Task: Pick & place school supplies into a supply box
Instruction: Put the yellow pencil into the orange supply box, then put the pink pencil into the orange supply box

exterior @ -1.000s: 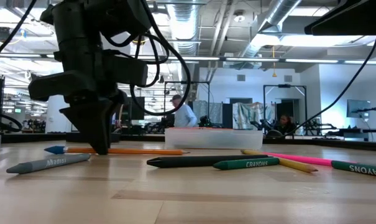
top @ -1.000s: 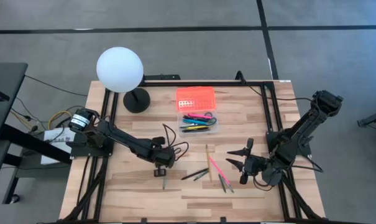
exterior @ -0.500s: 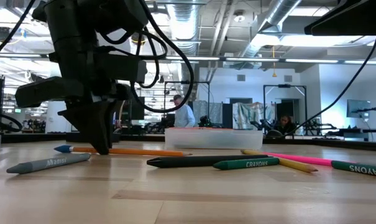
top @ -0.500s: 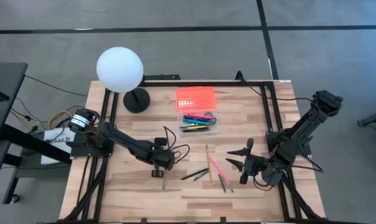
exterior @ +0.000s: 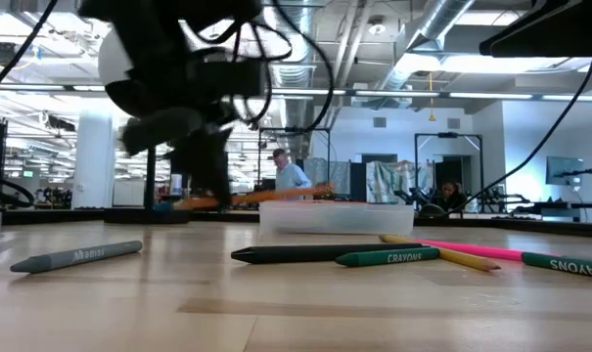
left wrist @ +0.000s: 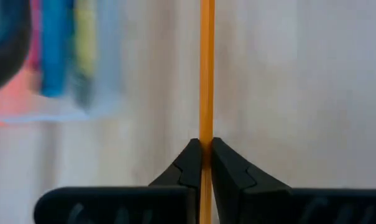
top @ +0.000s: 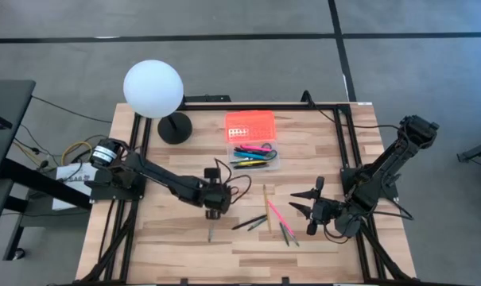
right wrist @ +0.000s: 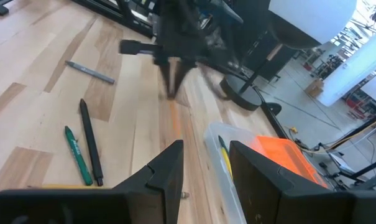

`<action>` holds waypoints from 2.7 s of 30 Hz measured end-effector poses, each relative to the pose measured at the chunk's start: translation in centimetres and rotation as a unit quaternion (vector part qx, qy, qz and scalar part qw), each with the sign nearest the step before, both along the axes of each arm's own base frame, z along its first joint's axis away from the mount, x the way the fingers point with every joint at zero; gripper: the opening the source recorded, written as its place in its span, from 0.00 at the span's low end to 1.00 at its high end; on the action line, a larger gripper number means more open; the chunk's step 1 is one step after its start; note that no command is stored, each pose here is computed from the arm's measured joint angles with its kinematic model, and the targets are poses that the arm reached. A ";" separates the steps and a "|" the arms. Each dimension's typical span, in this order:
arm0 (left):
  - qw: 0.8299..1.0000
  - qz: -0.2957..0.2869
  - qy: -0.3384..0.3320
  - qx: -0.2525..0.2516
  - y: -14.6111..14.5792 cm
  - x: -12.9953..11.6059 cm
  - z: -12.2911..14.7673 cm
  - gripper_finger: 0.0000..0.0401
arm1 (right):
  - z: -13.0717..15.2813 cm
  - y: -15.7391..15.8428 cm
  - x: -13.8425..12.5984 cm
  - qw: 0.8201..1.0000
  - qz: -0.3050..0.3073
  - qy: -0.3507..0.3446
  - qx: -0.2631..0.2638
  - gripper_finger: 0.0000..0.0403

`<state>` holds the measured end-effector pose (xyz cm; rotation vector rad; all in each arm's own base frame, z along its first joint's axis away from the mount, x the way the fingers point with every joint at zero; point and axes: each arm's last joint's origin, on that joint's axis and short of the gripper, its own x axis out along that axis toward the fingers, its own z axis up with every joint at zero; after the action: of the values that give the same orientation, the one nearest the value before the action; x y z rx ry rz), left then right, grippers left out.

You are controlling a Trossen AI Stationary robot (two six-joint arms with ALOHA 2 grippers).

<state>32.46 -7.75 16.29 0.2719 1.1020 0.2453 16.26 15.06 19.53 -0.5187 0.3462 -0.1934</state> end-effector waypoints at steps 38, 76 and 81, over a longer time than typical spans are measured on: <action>0.986 -0.113 -0.091 0.082 14.7 6.4 0.0 0.02 | 0.0 0.0 0.0 1.000 0.005 0.003 0.001 0.30; 0.994 -0.090 0.058 -0.007 0.9 2.7 1.7 0.33 | -3.3 -1.4 2.7 0.970 -0.046 0.073 0.228 0.30; 0.997 -0.049 0.042 0.053 -3.7 -0.5 0.4 0.33 | -5.2 -1.8 3.8 0.952 -0.075 0.111 0.275 0.30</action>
<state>31.95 -11.49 16.67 0.4328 1.1560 0.2062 20.10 13.29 14.36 0.0408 0.6356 -0.1764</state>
